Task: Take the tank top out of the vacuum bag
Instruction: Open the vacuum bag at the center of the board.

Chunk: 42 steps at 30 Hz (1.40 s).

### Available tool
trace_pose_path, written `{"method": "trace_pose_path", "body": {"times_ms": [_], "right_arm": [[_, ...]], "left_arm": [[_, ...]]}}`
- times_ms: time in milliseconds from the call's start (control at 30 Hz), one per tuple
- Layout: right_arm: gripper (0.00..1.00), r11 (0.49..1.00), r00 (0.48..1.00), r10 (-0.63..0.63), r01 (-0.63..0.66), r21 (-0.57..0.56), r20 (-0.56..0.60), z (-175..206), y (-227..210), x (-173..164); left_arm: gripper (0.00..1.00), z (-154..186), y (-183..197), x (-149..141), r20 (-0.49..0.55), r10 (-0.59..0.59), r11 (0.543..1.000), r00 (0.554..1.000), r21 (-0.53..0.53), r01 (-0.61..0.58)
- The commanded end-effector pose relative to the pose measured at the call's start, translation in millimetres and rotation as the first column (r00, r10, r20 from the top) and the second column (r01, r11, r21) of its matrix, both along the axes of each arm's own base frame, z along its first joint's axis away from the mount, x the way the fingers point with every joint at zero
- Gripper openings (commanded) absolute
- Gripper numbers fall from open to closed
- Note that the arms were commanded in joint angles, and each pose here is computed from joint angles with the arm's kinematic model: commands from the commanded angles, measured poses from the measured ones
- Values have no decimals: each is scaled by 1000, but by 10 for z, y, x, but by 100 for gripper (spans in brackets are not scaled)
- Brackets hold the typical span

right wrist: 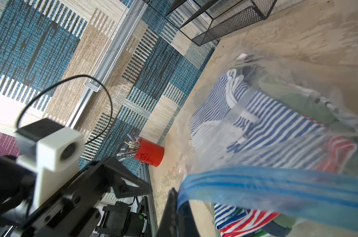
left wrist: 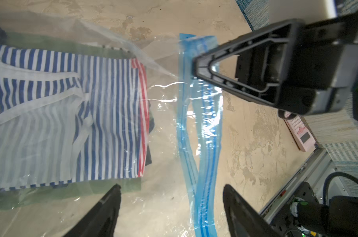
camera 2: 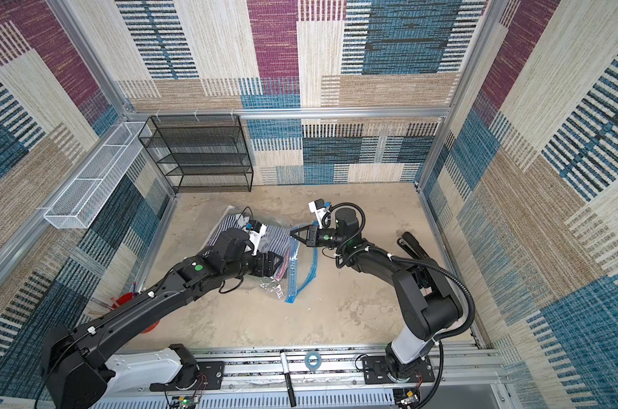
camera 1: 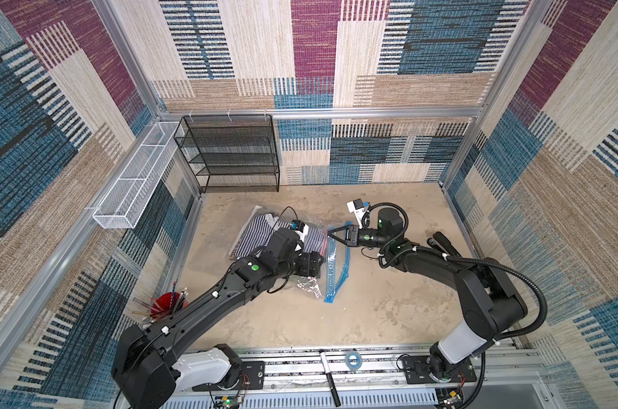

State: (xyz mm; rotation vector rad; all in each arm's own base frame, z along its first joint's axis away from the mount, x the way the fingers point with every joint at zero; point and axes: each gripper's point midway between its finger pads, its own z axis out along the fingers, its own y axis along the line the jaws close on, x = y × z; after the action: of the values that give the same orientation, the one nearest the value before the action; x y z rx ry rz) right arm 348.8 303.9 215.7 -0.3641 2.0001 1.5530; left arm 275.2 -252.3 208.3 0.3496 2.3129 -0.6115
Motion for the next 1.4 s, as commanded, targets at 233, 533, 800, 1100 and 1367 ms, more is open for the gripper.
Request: {"method": "trace_pose_path", "body": {"times_ms": [233,533,800,1100,1367], "right_arm": [[0,999,999,-30,30,-41,13,-17,16,86],[0,996,998,-62,62,-66,6,-26,8,157],[0,994,997,-82,81,-68,-10,-31,-3,185],[16,992,995,-98,96,-83,-13,-65,-25,197],[96,950,963,-266,270,-155,49,-11,-357,143]], "left_arm": [[77,-92,-264,64,129,-3,948,992,316,-38],[76,-210,-355,230,184,48,880,982,456,-129],[68,-356,-345,387,217,72,809,973,558,-185],[0,-277,-272,408,251,63,784,966,586,-204],[0,-240,-380,420,224,20,832,974,537,-141]]}}
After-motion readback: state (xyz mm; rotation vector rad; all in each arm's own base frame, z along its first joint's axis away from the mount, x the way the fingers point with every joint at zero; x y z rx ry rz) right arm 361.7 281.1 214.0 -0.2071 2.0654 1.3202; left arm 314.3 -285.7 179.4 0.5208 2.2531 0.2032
